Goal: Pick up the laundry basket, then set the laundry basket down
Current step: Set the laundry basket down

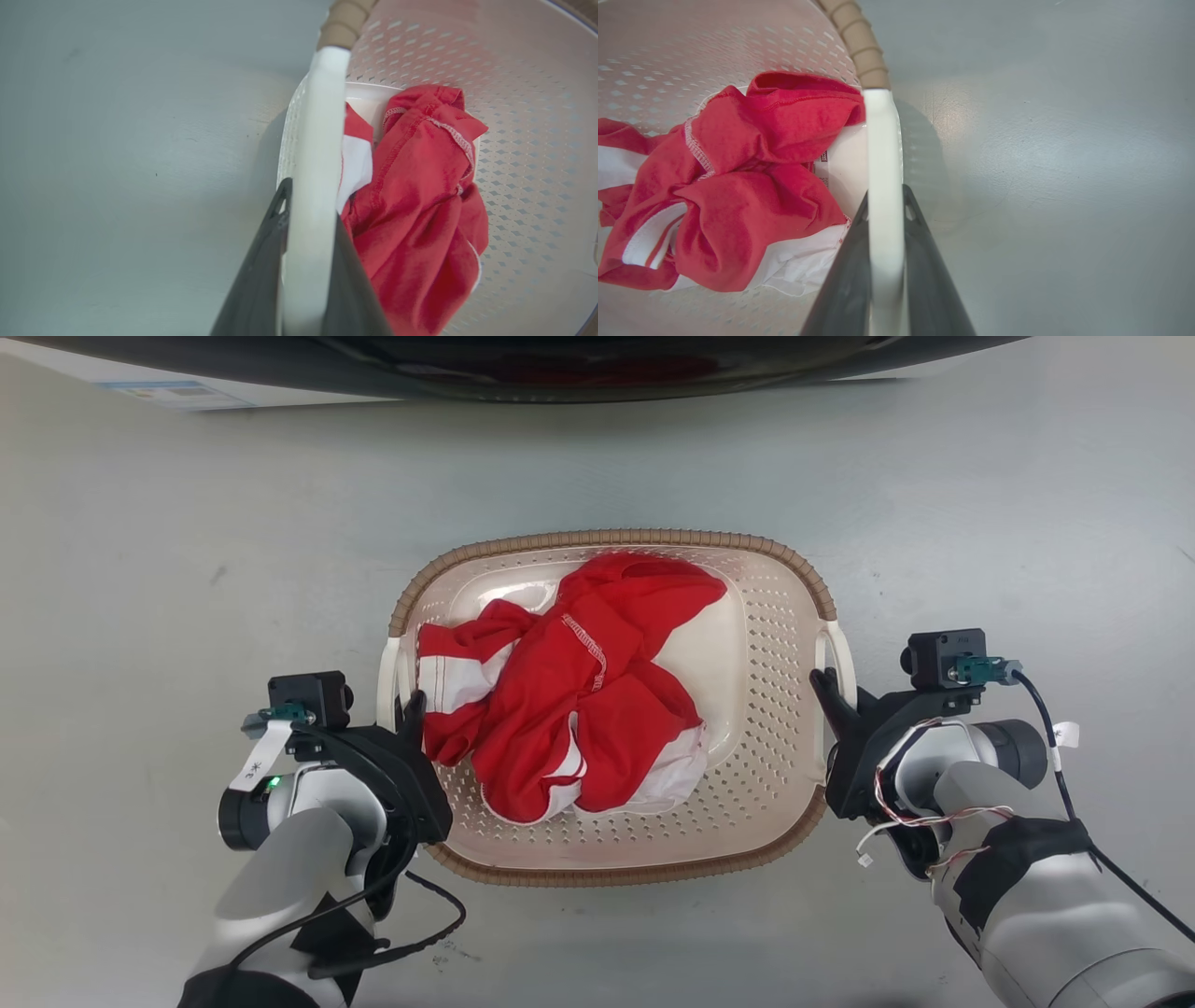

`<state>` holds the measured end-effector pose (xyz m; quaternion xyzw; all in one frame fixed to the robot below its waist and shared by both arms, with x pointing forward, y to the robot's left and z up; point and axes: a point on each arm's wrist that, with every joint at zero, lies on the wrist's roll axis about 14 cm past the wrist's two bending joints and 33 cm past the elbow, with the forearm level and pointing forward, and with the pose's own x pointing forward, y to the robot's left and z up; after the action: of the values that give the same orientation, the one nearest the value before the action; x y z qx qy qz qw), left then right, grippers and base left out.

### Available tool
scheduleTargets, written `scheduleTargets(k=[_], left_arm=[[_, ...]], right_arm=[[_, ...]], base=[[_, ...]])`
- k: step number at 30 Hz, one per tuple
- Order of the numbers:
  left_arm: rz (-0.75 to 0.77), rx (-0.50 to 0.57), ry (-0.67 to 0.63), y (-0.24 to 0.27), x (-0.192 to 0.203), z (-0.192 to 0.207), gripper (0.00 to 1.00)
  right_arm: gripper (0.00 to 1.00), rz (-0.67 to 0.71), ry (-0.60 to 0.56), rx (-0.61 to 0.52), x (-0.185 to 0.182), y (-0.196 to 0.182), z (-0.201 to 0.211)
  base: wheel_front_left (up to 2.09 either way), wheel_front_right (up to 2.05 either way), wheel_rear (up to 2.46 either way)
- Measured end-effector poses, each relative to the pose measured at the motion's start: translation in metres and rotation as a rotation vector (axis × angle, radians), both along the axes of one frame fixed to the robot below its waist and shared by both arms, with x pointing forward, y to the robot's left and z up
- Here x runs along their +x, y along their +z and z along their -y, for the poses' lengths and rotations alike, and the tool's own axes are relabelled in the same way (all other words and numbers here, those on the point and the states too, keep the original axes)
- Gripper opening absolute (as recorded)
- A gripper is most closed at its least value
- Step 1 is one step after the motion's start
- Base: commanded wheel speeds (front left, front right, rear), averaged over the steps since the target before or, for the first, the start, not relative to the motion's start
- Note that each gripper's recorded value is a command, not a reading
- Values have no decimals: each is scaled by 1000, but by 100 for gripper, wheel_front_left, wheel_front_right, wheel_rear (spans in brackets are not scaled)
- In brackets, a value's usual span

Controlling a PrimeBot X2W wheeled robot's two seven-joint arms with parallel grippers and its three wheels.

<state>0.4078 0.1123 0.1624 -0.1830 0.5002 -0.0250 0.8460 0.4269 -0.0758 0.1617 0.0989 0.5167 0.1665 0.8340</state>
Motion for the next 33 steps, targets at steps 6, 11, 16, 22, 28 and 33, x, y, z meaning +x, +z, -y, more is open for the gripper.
scheduleTargets(k=[6,11,16,22,28,33], left_arm=[[1,4,3,0,-2,0,0],[0,5,-3,0,-3,0,0],[0,-3,7,0,-1,0,55],[16,-23,24,4,4,3,100],[40,-27,17,13,9,4,100],[52,-17,14,21,10,2,100]], right_arm=[[0,9,-3,-1,0,0,0],[8,14,1,-4,-1,0,0],[100,26,9,-7,1,0,1],[100,41,11,-6,3,3,0],[100,71,10,-1,9,11,-1],[100,113,15,-1,16,23,-1]], base=[[0,0,0],[0,0,0],[0,0,0],[0,0,0],[0,0,0],[0,0,0]])
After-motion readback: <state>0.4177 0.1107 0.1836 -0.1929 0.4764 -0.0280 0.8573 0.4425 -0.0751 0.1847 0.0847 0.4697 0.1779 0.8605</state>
